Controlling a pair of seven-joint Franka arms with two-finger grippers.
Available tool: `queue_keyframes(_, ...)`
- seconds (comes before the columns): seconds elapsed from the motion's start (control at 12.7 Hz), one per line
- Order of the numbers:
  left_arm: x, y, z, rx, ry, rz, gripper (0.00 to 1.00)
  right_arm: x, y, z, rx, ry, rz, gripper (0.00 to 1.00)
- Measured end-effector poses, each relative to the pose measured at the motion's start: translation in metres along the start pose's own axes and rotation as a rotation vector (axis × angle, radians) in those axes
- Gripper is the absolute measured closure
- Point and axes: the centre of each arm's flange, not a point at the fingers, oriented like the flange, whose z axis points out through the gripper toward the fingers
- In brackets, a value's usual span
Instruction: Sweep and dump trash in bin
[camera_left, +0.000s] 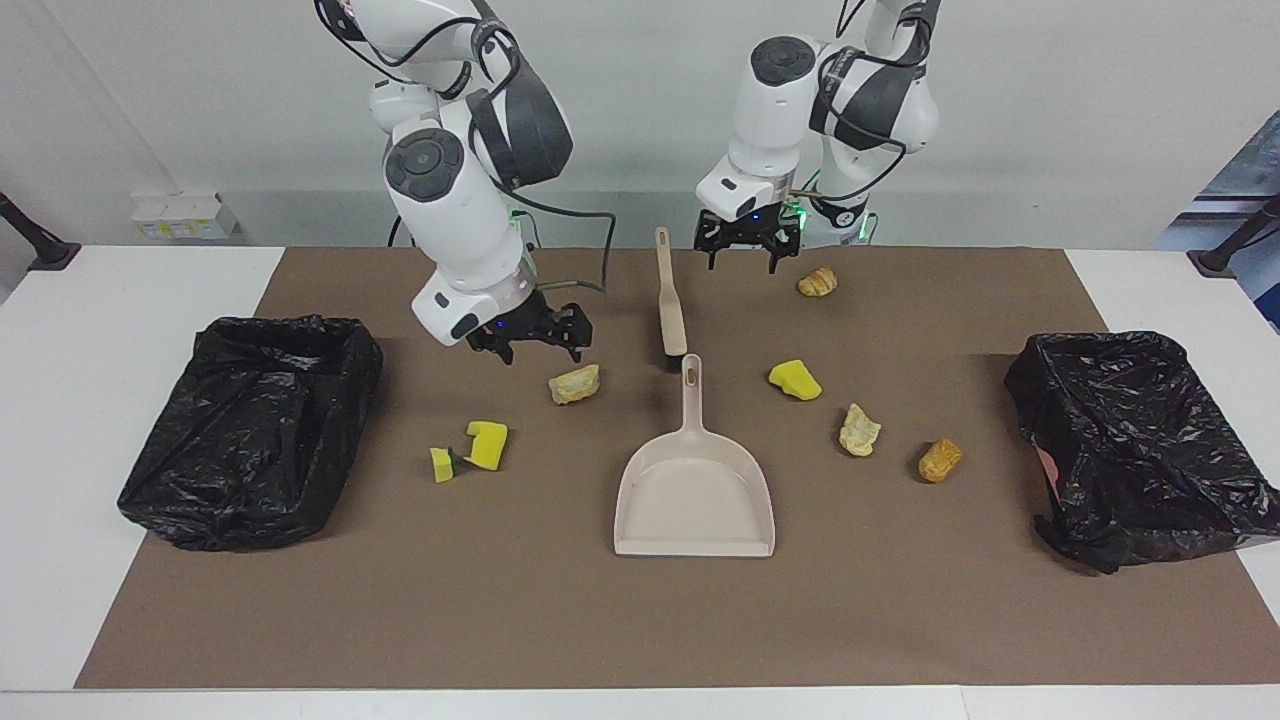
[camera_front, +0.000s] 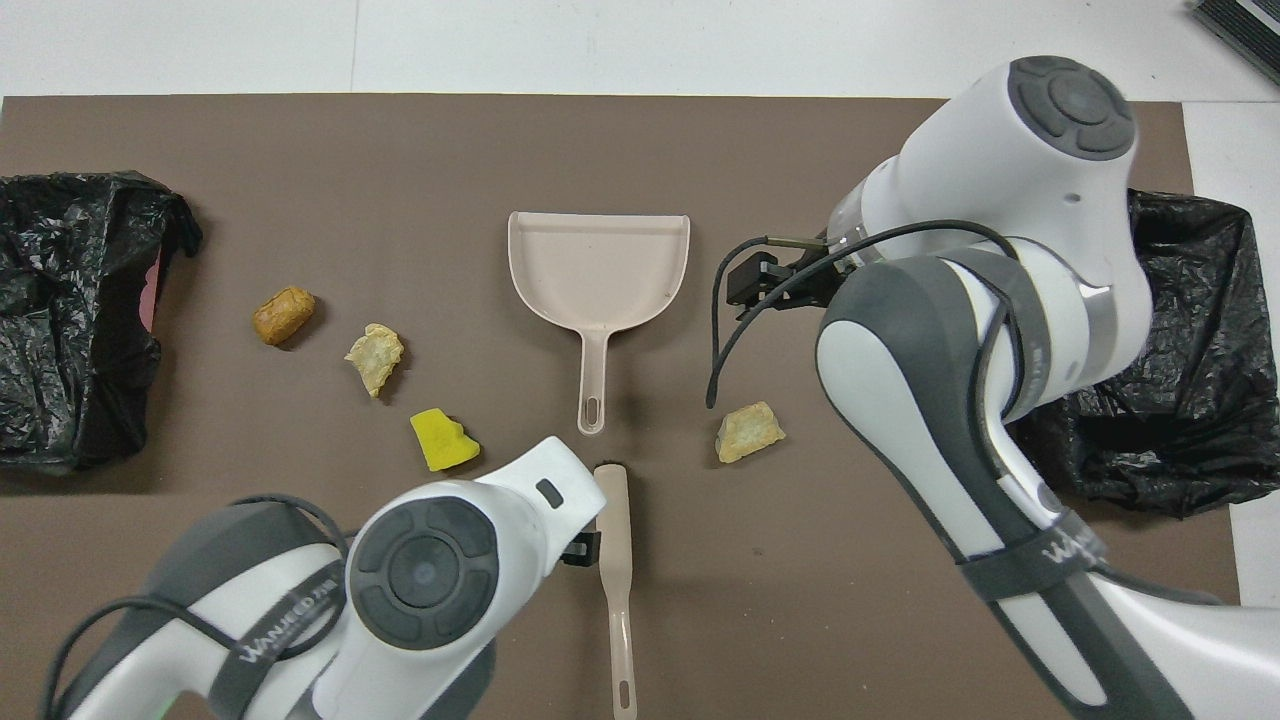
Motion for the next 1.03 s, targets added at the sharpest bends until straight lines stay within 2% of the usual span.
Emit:
queue_keyframes(0.4,-0.053,0.053,0.064,0.002,0.008,0.001,0.0,0.004,-0.056,0.055,0.078,0.048,0.071,0.0)
queue_keyframes(0.87,-0.078,0.082,0.11,-0.011,-0.01,0.032,0.0,-0.003,-0.125,0.116,0.034,0.052,0.067,0.0)
queue_keyframes(1.03,-0.085,0.085,0.115,-0.014,-0.017,0.039,0.04,-0.002,-0.135,0.135,0.03,0.049,0.057,0.01)
